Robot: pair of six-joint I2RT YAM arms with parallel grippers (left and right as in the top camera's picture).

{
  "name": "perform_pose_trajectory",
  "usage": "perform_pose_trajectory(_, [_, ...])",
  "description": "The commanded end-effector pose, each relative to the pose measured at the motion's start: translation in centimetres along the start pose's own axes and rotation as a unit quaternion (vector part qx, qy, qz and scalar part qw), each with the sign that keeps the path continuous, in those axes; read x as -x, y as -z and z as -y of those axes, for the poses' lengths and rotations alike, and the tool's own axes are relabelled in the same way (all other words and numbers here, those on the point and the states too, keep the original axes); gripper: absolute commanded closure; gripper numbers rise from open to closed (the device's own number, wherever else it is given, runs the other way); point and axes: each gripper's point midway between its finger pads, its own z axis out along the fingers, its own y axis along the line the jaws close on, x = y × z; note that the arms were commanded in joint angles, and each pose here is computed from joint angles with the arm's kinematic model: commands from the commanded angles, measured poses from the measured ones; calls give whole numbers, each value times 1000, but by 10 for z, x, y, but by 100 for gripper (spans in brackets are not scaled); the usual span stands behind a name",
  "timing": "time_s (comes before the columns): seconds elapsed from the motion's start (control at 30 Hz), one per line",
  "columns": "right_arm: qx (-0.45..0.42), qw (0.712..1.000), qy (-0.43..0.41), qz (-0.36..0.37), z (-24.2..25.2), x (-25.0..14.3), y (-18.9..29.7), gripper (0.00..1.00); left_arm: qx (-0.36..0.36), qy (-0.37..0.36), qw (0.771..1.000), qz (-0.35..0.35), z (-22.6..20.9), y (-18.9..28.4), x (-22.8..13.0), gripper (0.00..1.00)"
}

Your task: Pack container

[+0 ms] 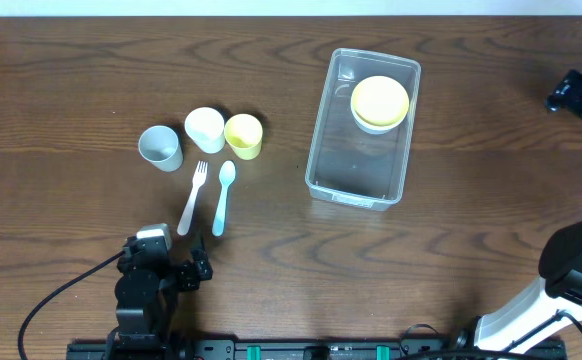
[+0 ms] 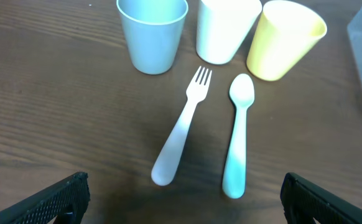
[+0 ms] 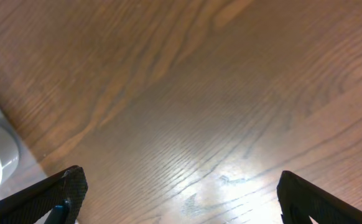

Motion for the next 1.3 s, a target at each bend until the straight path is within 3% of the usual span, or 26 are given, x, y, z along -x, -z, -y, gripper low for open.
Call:
perform_pose_trajectory(0.0, [3,1000,-14,-6,5,0,-3,1,-1,77,997,6,0,-1,2,2])
perform_pose_trajectory(0.13, [3,1000,-14,-6,5,0,-3,1,-35,74,997,9,14,9,16,2])
perform_pose_trajectory(0.33, [3,1000,-14,-6,5,0,-3,1,-29,40,999,-8,23,30,71,2])
perform_pose_trajectory(0.53, [3,1000,-13,-6,5,0,-3,1,48,13,990,-133,18,16,127,2])
perform_pose_trajectory(0.73, [3,1000,-13,-6,5,0,-3,1,70,-1,971,-229,22,-42,165,2])
perform_pose_trajectory(0.9, [3,1000,-13,-6,5,0,-3,1,86,9,960,-265,15,-91,158,2])
perform_pose_trajectory(1.07, [3,1000,-13,-6,5,0,-3,1,162,138,930,-301,-36,-113,132,2])
perform_pose_trajectory(1.27, [3,1000,-13,-6,5,0,-3,1,177,166,909,-339,-68,-130,106,2])
